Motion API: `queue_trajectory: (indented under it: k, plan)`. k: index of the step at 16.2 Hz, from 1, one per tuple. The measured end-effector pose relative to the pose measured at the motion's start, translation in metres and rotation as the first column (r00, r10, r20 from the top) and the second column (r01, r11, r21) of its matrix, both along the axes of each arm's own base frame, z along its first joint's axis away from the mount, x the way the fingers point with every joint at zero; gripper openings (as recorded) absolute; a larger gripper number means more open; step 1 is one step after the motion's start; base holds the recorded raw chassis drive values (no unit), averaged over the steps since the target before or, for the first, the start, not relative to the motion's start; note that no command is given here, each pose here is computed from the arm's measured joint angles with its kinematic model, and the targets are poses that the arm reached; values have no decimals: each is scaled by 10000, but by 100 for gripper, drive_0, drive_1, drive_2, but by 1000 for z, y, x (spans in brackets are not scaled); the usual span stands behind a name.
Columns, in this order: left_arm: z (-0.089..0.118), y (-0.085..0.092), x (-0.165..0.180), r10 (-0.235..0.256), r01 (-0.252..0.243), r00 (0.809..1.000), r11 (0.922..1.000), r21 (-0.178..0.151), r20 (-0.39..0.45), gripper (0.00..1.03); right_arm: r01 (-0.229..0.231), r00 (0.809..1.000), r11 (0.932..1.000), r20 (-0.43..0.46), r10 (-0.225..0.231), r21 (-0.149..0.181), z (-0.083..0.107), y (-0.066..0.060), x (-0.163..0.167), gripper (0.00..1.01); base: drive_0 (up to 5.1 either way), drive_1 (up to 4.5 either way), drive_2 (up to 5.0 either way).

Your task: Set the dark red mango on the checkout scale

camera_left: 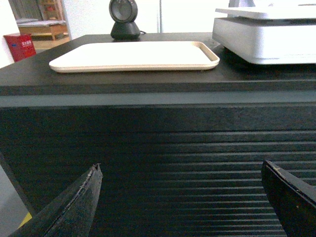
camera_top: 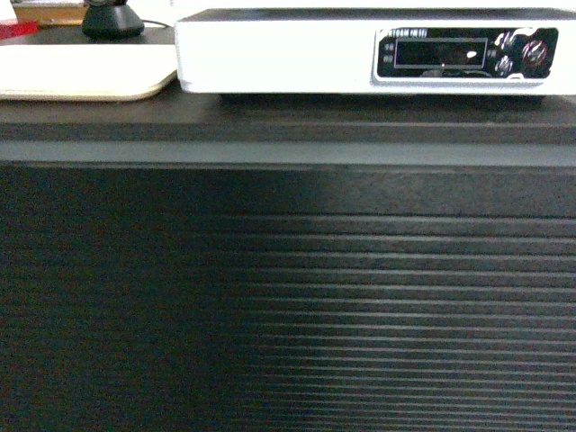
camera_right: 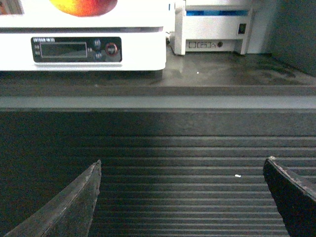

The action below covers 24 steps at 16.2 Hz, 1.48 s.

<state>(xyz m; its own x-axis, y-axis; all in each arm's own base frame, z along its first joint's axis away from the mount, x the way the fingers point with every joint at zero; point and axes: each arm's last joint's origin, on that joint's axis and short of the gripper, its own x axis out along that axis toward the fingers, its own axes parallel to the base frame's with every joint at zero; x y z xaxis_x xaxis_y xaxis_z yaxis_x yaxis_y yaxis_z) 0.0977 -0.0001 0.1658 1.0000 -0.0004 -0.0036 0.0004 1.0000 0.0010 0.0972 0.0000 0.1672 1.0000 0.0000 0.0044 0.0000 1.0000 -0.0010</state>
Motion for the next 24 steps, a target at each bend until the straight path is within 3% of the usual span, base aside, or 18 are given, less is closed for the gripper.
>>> queue_trajectory:
  k: [24]
  plan:
    - [0,0,0,-4,4,10000,10000,-4,-23,98,0,10000,10000,-15,0,4,0,0,0,98,0,0,0]
